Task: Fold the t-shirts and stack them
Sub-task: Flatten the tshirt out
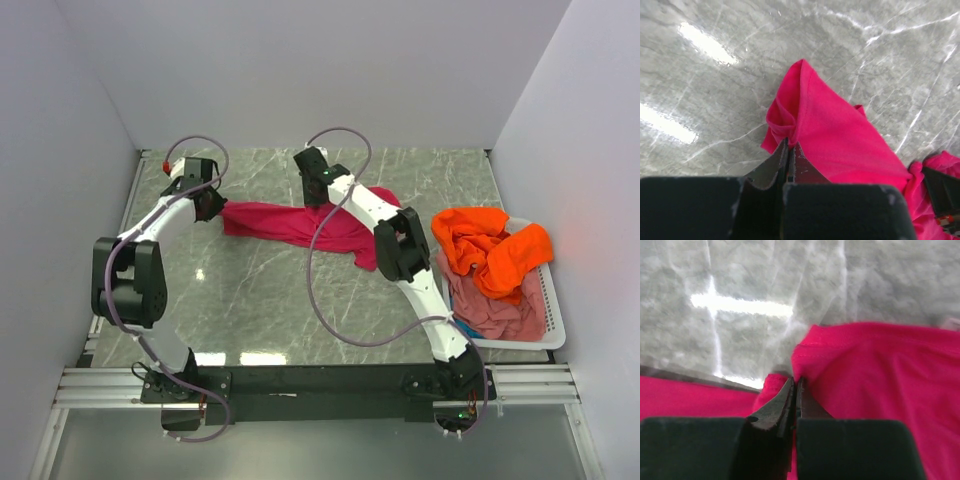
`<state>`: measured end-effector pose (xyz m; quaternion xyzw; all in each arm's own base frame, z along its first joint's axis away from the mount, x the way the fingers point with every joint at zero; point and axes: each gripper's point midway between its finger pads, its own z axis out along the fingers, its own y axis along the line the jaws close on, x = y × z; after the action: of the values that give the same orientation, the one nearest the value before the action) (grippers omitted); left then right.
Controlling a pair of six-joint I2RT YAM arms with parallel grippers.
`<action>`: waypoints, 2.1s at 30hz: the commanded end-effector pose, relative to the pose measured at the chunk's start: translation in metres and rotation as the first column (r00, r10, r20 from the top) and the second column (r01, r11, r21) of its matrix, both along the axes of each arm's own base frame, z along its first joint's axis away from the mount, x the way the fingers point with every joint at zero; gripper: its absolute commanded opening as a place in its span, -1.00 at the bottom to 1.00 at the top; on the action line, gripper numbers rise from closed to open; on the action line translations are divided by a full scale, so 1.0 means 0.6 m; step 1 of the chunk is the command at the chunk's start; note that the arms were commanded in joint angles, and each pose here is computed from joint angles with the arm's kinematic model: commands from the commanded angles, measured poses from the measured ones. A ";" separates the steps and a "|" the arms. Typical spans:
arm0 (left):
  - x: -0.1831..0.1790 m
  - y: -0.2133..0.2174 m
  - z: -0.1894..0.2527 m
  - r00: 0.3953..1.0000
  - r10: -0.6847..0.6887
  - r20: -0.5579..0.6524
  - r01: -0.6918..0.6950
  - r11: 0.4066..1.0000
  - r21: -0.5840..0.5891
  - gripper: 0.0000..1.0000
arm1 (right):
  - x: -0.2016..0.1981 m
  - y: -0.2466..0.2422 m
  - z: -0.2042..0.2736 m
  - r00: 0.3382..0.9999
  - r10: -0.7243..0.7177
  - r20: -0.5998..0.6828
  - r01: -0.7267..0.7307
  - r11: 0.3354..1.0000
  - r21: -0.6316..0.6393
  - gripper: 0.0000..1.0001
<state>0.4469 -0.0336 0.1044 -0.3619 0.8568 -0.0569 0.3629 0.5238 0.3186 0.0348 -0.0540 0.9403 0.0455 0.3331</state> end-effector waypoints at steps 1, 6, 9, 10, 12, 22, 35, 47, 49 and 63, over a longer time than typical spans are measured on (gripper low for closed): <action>-0.003 0.014 0.069 0.994 0.042 0.098 -0.044 0.999 0.019 -0.99 | 0.002 -0.034 0.139 0.987 -0.052 0.152 0.055 0.998 -0.015 -1.00; -0.019 0.017 0.129 0.984 0.044 0.175 -0.049 0.999 0.022 -0.99 | -0.016 -0.067 0.332 0.907 -0.126 0.401 0.094 0.991 0.097 -1.00; -0.035 0.019 0.178 0.970 0.053 0.238 -0.061 0.998 0.026 -0.99 | -0.074 -0.126 0.467 0.814 -0.205 0.544 0.125 0.976 0.180 -1.00; -0.039 0.021 0.193 0.964 0.058 0.258 -0.068 0.997 0.029 -0.99 | -0.083 -0.136 0.506 0.774 -0.234 0.589 0.124 0.967 0.222 -1.00; -0.050 0.018 0.233 0.950 0.058 0.308 -0.071 0.997 0.030 -0.99 | -0.114 -0.171 0.561 0.712 -0.280 0.643 0.147 0.956 0.253 -1.00; -0.210 0.063 0.563 0.696 0.139 0.705 -0.161 0.986 -0.036 -0.99 | -0.365 -0.358 0.865 0.395 -0.445 0.804 0.061 0.886 0.460 -1.00; -0.366 0.061 0.737 0.443 0.058 0.895 -0.049 0.998 -0.041 -0.99 | -0.511 -0.462 1.001 0.285 -0.487 0.825 -0.047 0.853 0.520 -1.00; -0.004 0.088 0.405 0.863 0.109 0.493 -0.180 0.979 0.097 -0.75 | -0.148 -0.417 0.690 0.588 -0.500 0.636 0.263 0.862 0.434 -1.00; 0.039 0.095 0.339 0.893 0.115 0.434 -0.178 0.978 0.108 -0.25 | -0.078 -0.379 0.593 0.658 -0.449 0.605 0.214 0.881 0.421 -1.00; 0.029 0.132 0.116 0.968 0.233 0.094 -0.244 0.961 0.129 0.99 | 0.018 -0.293 0.284 0.928 -0.289 0.236 0.223 0.937 0.270 0.47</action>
<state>0.4956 0.0378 0.1325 -0.3958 0.8259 0.0332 0.4000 0.5537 0.1363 0.1303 0.1035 0.9047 0.0651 0.4081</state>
